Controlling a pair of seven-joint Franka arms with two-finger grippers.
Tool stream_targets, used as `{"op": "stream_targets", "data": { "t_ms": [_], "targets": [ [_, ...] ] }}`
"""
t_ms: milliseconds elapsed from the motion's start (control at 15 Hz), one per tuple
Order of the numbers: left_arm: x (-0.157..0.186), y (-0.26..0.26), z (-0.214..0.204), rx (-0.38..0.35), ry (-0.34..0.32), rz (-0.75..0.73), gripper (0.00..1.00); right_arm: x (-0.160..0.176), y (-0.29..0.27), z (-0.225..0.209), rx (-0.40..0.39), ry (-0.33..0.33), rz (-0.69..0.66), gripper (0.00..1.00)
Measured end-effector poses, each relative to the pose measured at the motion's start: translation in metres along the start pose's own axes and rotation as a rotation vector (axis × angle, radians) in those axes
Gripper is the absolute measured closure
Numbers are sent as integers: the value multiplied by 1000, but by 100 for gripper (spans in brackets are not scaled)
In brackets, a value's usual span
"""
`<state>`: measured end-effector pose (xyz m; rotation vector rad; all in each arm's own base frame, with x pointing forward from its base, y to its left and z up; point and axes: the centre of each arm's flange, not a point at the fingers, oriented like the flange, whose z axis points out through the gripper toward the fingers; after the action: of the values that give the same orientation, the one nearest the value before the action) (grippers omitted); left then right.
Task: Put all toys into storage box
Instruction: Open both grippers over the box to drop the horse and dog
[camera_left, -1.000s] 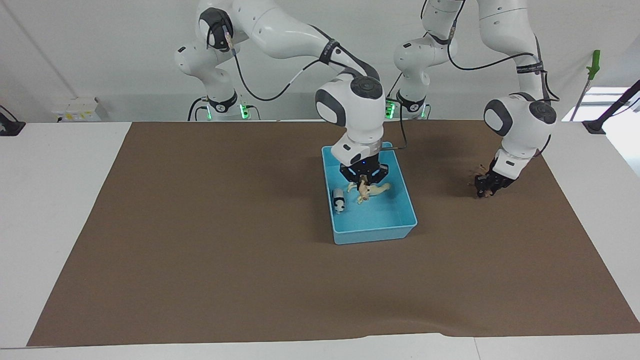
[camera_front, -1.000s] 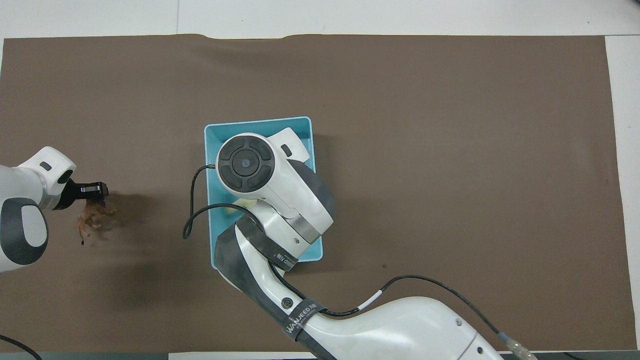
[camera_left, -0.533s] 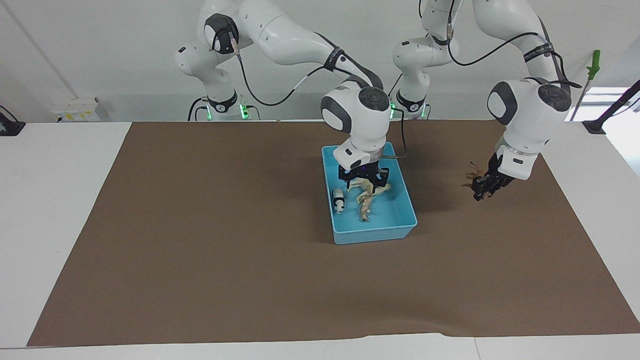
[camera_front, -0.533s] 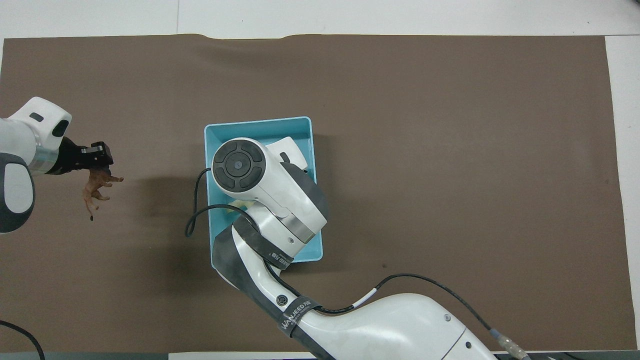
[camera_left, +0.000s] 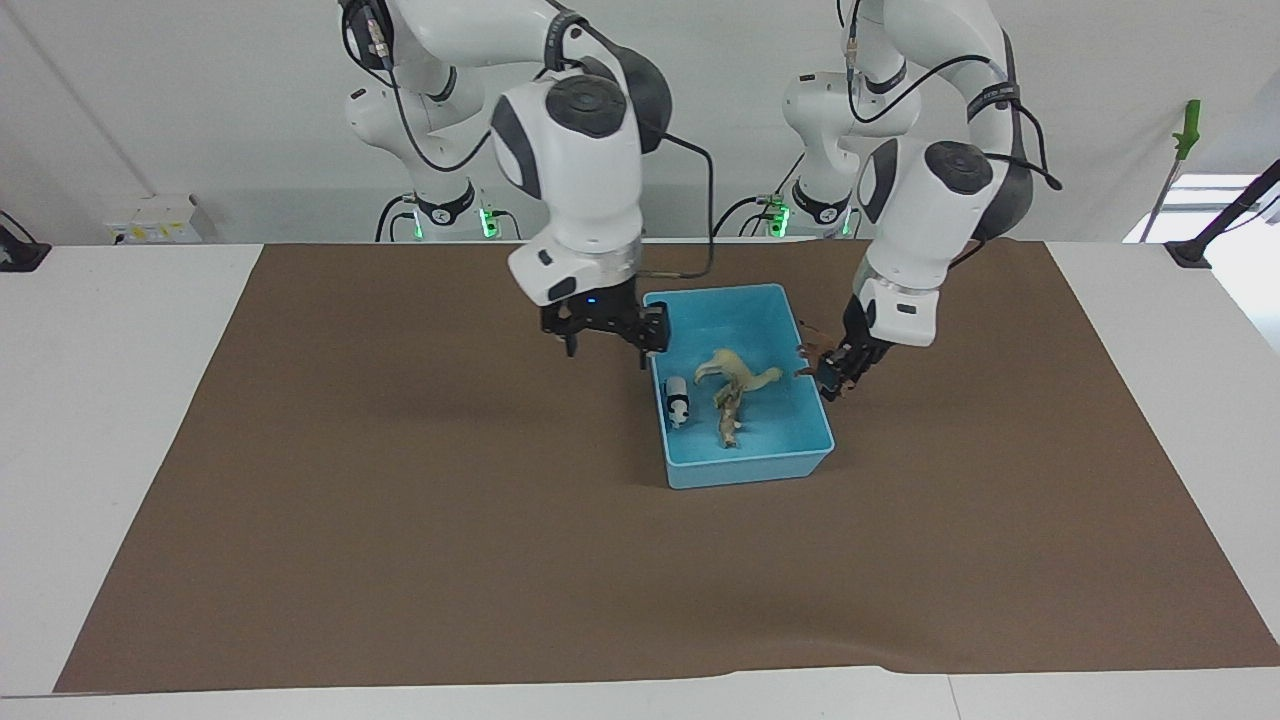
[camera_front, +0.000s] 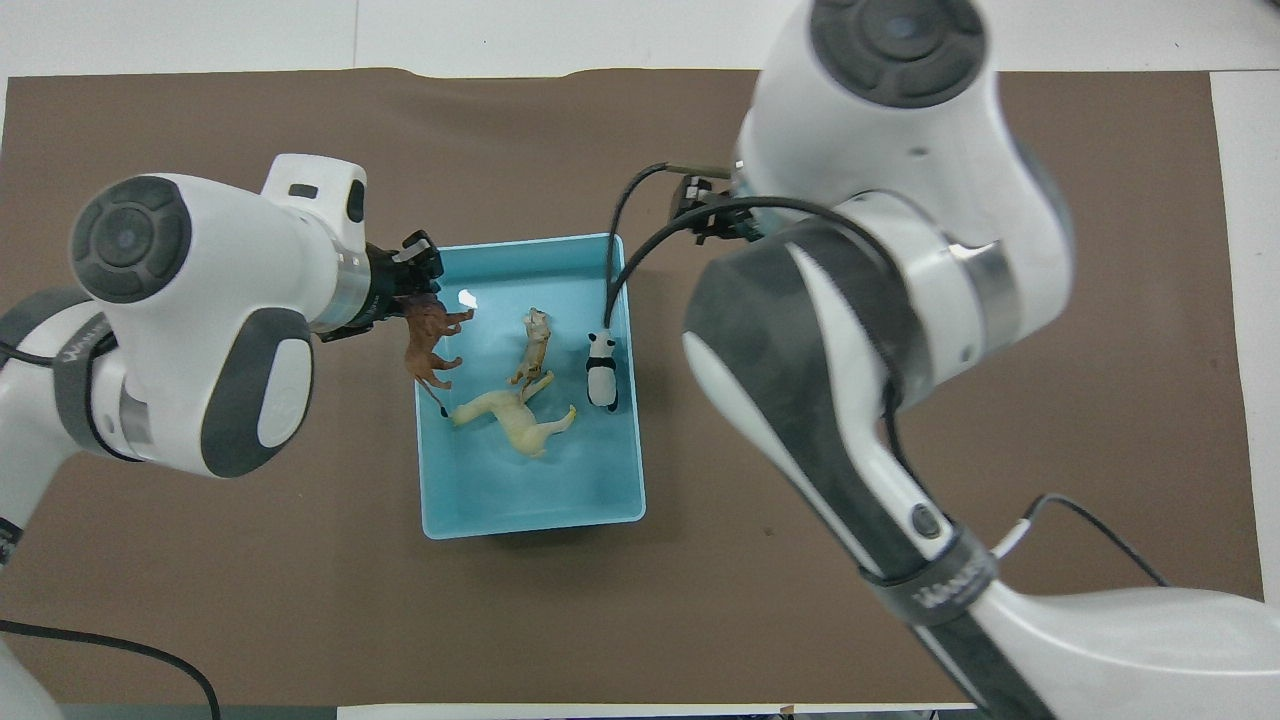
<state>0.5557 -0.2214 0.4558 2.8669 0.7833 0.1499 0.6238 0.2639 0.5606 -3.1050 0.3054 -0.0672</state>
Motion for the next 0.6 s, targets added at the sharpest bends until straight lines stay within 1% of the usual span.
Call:
{"op": "stream_targets", "data": {
  "t_ms": [67, 133, 200, 267, 400, 467, 600],
  "targets": [
    [-19, 14, 5, -13, 2, -3, 54, 17, 36, -8, -3, 0, -37, 0],
    [-36, 24, 10, -19, -1, 2, 44, 31, 70, -12, -5, 0, -64, 0],
    [-46, 28, 14, -16, -7, 5, 34, 42, 102, -13, -9, -4, -81, 0],
    [-48, 28, 15, -14, -9, 4, 24, 50, 132, -14, -12, -9, -94, 0],
    [-36, 22, 9, -14, -2, -18, 1, 54, 183, -16, -16, -23, -118, 0],
    [-25, 17, -3, -14, 5, -31, 0, 51, 205, -19, -17, -29, -133, 0],
    [3, -1, -43, 0, 20, -22, 0, 42, 248, -27, -16, -37, -149, 0]
  ]
}}
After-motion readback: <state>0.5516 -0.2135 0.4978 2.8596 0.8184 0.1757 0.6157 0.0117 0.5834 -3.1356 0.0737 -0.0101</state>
